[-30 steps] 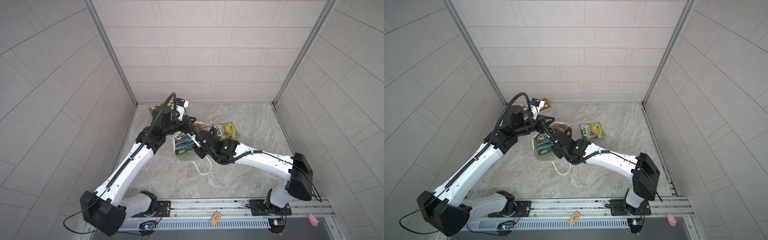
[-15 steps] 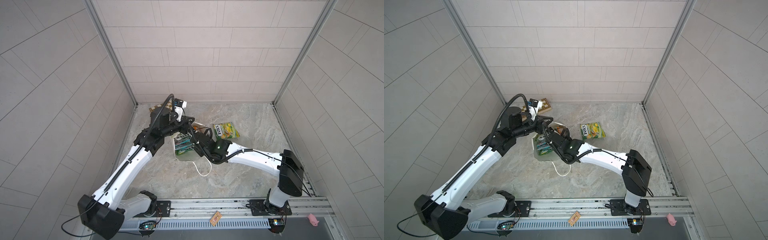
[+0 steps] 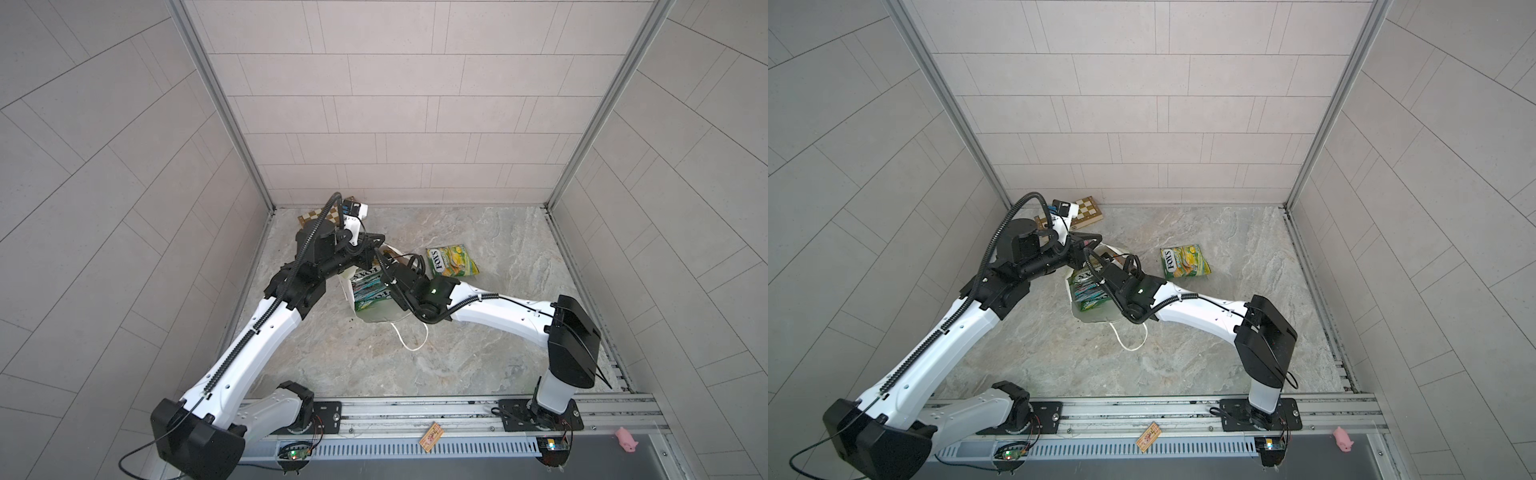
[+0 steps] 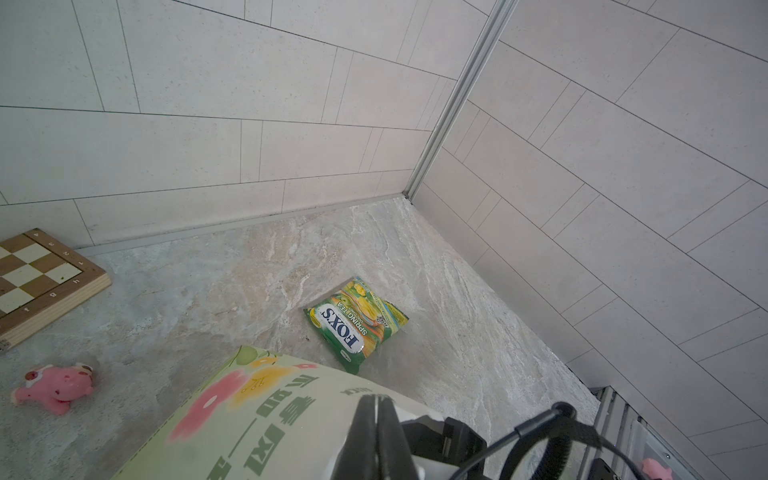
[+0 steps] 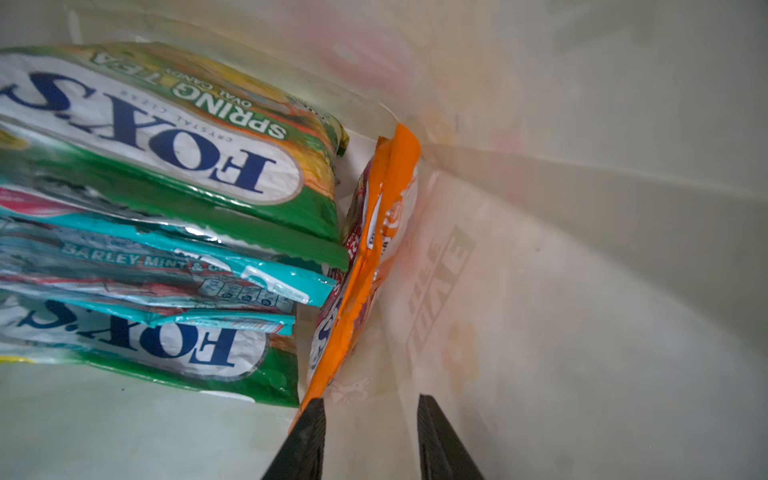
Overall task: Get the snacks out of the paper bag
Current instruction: 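Reach the right gripper into the bag and close on the orange FOX'S Fruits packet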
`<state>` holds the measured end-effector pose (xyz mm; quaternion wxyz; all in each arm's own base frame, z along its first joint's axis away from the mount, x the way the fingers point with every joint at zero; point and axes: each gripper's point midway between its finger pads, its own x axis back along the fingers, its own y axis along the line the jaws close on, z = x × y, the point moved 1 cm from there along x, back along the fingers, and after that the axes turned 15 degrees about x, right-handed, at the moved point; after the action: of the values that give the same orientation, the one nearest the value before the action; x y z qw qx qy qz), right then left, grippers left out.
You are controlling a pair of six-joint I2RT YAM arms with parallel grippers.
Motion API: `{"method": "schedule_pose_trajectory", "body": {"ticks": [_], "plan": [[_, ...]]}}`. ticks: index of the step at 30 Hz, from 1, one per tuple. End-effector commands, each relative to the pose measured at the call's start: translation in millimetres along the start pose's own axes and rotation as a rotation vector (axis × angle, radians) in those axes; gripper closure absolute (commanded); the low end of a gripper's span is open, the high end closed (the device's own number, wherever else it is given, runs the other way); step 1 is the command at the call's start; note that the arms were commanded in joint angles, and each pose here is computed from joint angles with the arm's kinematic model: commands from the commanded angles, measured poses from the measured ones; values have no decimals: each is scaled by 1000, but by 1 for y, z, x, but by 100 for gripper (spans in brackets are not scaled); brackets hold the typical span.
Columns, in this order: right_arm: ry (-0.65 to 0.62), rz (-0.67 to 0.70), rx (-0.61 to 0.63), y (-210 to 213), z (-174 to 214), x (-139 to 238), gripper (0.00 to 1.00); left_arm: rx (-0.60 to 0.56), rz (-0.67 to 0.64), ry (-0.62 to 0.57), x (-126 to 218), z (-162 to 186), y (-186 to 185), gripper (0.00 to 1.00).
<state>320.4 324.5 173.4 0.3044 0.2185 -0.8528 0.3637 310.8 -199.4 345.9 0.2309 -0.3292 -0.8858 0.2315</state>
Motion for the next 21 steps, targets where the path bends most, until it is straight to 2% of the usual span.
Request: {"method": "schedule_pose_trajectory", "body": {"ticks": [1, 12, 21], "plan": [[-20, -42, -60, 0, -11, -3, 61, -66, 122, -71, 14, -18, -33, 100], [-11, 10, -157, -12, -17, -22, 61, -61, 139, -60, 13, -17, -35, 100], [-25, -31, -171, -6, -26, -38, 62, -56, 140, -52, 11, -16, -35, 100]]}}
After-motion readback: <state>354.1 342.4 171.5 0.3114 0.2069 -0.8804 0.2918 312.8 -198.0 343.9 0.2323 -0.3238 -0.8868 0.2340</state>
